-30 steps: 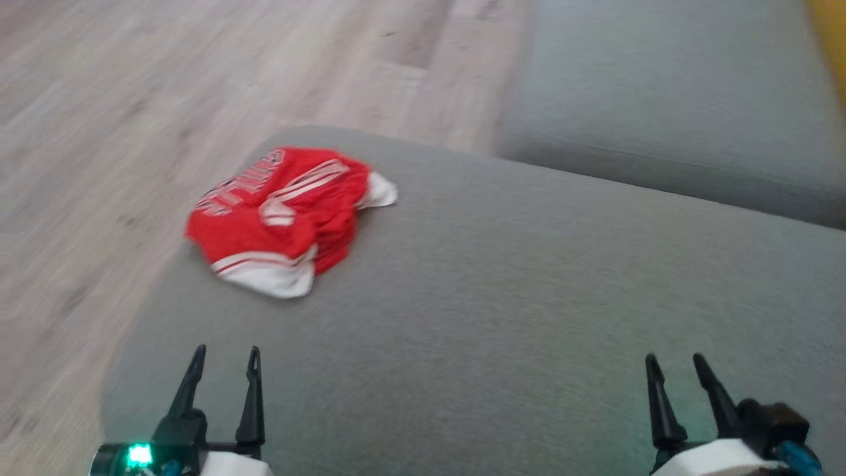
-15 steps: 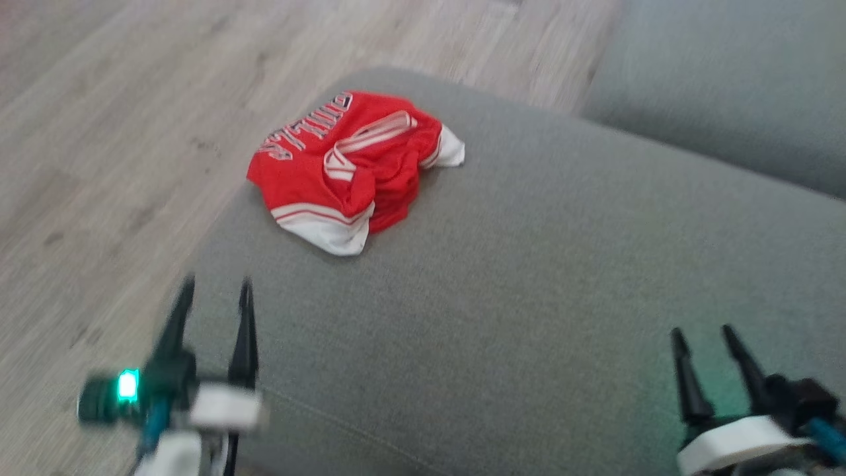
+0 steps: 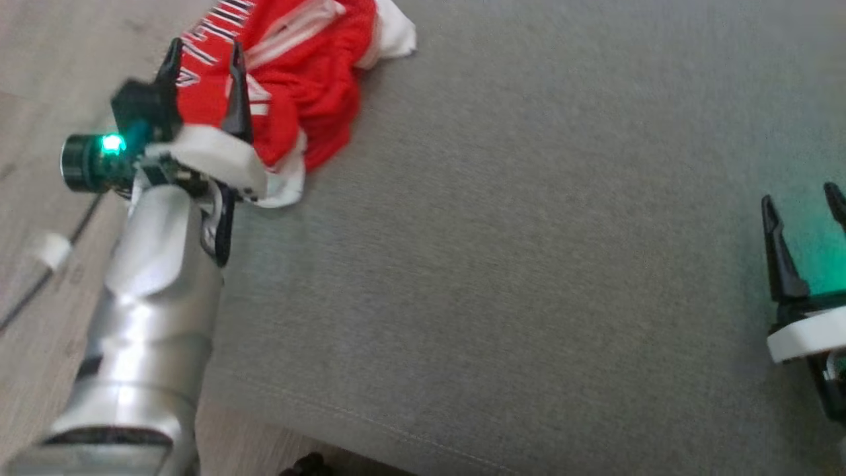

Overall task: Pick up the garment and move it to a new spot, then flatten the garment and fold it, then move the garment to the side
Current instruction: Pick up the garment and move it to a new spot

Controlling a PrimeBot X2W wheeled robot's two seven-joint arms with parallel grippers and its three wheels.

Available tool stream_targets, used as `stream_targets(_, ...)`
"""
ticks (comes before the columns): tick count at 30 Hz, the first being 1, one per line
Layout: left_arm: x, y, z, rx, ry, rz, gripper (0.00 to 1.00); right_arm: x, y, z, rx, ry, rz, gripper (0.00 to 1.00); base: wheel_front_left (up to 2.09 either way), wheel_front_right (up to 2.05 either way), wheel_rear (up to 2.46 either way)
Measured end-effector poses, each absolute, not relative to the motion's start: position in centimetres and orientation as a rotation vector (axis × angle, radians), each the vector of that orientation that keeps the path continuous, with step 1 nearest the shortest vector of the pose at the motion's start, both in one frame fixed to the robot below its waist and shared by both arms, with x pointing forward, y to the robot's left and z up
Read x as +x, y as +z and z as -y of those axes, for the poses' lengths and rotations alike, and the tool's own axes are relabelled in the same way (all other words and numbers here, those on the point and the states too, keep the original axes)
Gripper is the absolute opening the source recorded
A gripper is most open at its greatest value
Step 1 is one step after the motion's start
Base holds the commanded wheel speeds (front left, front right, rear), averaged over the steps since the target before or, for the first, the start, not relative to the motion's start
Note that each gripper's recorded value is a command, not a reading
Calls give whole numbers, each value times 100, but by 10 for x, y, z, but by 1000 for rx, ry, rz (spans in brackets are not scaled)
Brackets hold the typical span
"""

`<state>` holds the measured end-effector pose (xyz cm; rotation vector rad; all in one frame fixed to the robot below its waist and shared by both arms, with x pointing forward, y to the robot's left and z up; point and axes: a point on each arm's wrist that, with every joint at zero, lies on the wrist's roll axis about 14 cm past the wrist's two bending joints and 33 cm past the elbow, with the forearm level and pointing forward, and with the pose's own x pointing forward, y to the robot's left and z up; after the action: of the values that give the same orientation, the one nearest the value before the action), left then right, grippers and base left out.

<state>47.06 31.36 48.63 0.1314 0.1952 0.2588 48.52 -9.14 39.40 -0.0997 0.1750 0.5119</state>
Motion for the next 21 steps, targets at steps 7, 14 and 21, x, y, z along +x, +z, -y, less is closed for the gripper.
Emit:
stream_targets(7, 489, 399, -304, 90, 278, -522, 100, 488, 368, 133, -130, 441, -230, 100, 0, 0, 0)
stream_targets(14, 477, 356, -308, 113, 307, -668, 0, 492, 363, 146, -132, 411, -228, 100, 0, 0, 0)
stream_targets(21, 491, 399, -311, 175, 247, -465, 0, 486, 367, 138, -123, 417, -237, 100, 0, 0, 0)
